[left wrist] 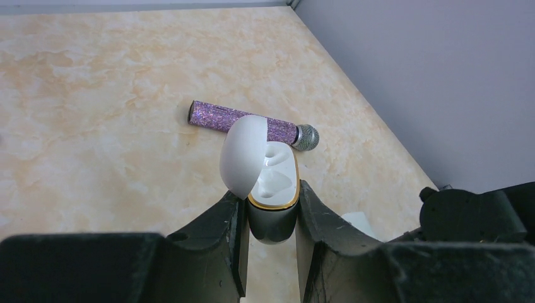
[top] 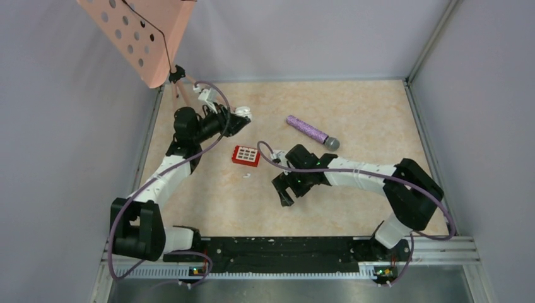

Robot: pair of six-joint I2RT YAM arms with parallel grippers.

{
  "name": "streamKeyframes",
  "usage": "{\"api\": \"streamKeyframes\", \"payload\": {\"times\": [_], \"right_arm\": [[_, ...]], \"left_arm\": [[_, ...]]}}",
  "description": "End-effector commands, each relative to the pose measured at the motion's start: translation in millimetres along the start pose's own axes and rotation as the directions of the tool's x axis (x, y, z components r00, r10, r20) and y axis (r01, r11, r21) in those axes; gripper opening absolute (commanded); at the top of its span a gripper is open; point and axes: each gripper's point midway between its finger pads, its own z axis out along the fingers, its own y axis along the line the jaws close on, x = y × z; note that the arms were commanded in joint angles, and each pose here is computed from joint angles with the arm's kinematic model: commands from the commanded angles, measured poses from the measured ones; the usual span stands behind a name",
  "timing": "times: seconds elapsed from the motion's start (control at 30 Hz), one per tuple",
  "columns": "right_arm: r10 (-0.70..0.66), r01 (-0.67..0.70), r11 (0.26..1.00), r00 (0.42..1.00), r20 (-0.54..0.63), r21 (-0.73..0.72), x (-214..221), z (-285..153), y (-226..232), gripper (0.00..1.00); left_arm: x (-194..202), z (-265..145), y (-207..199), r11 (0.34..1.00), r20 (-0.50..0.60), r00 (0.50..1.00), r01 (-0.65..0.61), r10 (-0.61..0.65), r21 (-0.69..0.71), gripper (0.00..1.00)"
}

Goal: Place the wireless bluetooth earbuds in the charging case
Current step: Pick up the earbud from the center of the board.

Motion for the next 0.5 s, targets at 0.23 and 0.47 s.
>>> {"api": "streamKeyframes", "payload": {"times": [0.23,0.47], "right_arm": [[-0.084,0.080,0.983,0.996,0.015,0.167,-9,20,-14,0.85],[-0.180,0.182,0.957,0.983,-0.028,0.226,6,11,-29,0.84]], "left_arm": [[-20,-15,-15,0.996,0.114,0.990,-0.087,0.085,0.010,0.00],[-24,-14,-15,0.995,0.122,0.988,-0.099,0.096,0.014,0.00]]}}
